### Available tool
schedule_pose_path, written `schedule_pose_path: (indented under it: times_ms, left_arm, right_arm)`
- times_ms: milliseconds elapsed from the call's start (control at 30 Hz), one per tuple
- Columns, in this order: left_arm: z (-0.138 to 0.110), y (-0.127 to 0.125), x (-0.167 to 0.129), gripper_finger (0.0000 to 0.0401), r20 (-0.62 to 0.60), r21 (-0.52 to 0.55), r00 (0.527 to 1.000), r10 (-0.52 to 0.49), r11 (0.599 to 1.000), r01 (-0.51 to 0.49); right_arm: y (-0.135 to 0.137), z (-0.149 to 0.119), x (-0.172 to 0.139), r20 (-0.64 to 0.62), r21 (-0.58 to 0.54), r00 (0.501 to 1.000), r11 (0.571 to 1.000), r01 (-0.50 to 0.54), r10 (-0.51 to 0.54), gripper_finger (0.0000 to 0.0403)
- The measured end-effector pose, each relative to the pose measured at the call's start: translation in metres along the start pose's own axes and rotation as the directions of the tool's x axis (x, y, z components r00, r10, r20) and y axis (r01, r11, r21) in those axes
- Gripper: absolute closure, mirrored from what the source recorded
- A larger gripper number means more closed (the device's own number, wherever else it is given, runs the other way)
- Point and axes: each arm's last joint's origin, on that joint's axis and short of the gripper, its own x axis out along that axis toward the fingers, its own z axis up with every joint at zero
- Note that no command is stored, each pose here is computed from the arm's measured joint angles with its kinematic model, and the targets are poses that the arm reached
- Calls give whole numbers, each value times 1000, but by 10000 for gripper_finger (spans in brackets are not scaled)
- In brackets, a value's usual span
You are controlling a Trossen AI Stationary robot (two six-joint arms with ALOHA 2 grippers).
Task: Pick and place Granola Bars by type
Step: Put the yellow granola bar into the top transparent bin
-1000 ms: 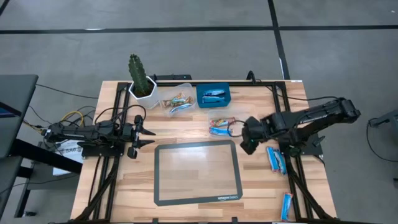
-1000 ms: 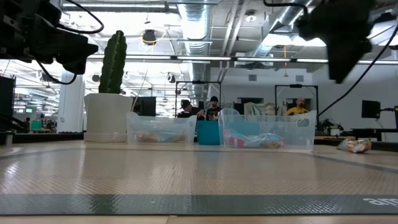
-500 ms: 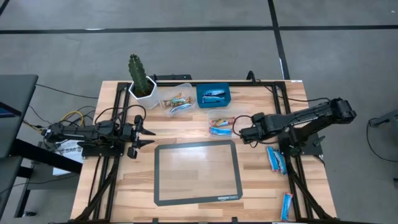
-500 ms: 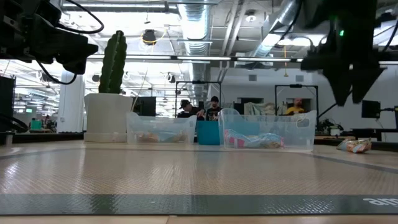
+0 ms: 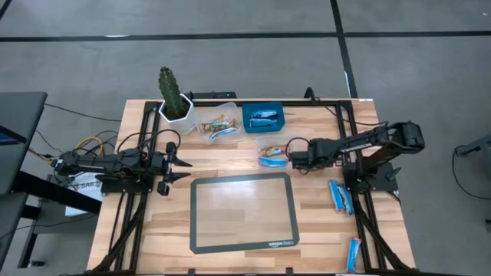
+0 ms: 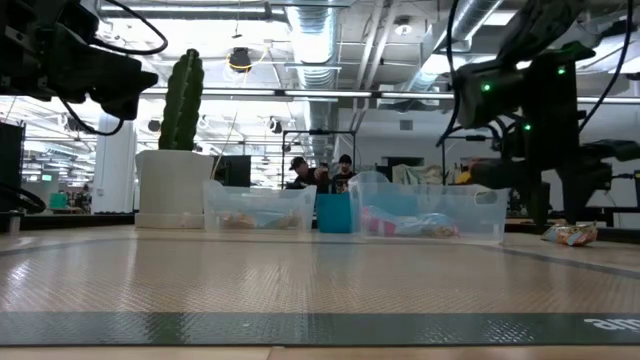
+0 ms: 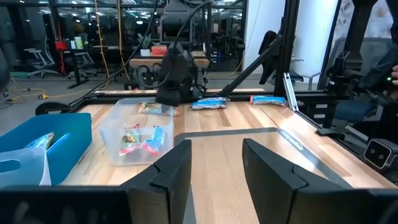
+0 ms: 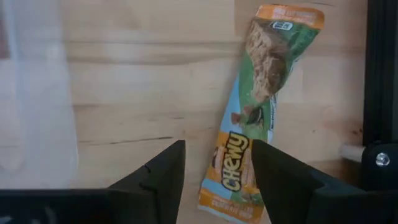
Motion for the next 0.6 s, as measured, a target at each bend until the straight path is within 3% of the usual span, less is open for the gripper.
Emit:
schedule_pose_path:
  times_ms: [233, 433, 600]
  left_arm:
    - [0, 0, 0, 266, -1, 2, 1000, -1, 1000, 1]
    - [0, 0, 0, 266, -1, -6, 1000, 0, 1000, 0]
    - [0, 0, 0, 266, -1, 3, 1000, 0, 1000, 0]
  right_arm:
    - [-5, 2, -2, -7, 0, 1000, 1000, 16, -16, 235]
    - [-9, 4, -13, 7, 24, 997, 997, -74, 74, 237]
    - [-18, 6, -19, 5, 55, 998, 996, -65, 65, 238]
